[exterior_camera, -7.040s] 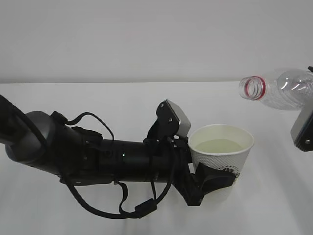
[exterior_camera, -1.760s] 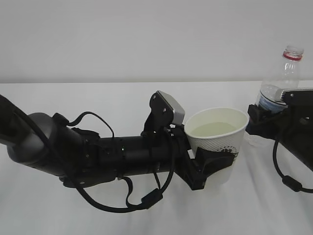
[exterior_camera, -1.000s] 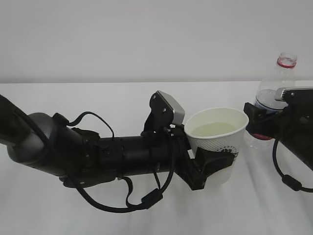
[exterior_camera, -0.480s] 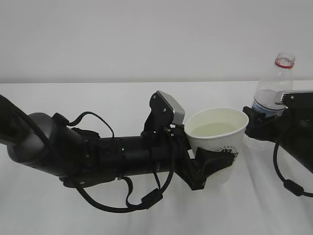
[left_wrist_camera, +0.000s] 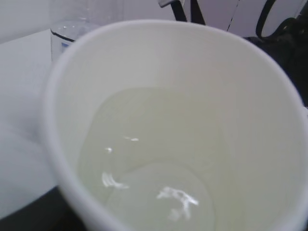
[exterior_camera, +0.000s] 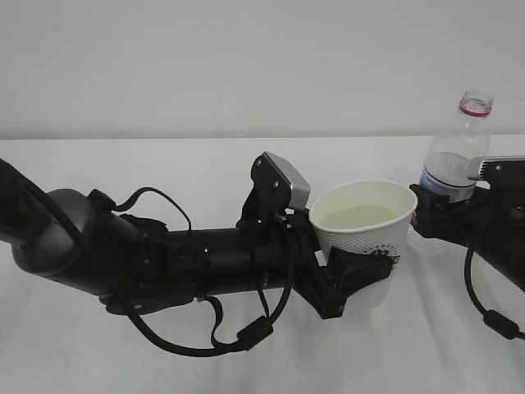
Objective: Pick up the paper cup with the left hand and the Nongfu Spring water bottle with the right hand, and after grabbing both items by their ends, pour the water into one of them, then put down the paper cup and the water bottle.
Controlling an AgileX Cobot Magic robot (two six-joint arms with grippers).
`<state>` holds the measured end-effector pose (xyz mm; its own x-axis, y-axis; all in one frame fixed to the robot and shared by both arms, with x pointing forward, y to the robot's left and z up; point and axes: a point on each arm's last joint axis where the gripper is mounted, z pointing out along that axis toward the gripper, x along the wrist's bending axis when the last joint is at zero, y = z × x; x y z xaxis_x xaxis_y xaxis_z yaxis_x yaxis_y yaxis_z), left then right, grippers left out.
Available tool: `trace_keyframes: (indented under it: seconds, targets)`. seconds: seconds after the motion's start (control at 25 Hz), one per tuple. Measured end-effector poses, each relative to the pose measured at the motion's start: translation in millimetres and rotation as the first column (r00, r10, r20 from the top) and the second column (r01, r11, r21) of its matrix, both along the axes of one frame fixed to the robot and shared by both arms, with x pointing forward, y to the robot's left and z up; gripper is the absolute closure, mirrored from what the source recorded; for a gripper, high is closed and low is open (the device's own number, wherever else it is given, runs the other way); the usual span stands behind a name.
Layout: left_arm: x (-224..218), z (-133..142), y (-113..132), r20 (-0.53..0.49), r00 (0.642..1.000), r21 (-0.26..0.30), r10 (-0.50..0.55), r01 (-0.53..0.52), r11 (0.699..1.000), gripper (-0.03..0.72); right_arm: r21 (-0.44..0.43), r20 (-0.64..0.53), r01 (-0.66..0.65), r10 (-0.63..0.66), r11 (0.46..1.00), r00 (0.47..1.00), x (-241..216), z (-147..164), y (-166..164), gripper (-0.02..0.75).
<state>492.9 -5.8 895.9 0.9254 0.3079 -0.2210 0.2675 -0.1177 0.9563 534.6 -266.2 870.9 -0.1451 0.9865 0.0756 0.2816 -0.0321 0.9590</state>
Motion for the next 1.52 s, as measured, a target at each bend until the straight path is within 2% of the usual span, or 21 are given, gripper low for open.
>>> trace_keyframes:
  seconds: [0.44,0.64,0.92,1.52]
  targets:
    - [-0.2,0.7,-0.2,0.003,1.0,-0.008,-0.002,0.002,1.0,0.209,-0.004,-0.016,-0.024,0.024,1.0,1.0,-15.5,3.4,0.7,0.146]
    - [-0.3,1.3,-0.3,0.005,1.0,-0.013,-0.004,0.004,1.0,0.209,-0.005,-0.013,-0.044,0.044,0.999,0.999,-16.1,4.4,2.4,0.075]
    - [-0.3,1.3,-0.3,0.005,1.0,-0.013,-0.004,0.004,1.0,0.209,-0.006,-0.016,-0.056,0.056,0.998,0.998,-17.4,3.9,3.2,0.067]
    - [-0.2,1.3,-0.3,0.004,1.0,-0.014,-0.003,0.003,1.0,0.209,0.004,-0.15,-0.055,0.054,0.999,0.987,-57.8,-10.6,0.1,0.067]
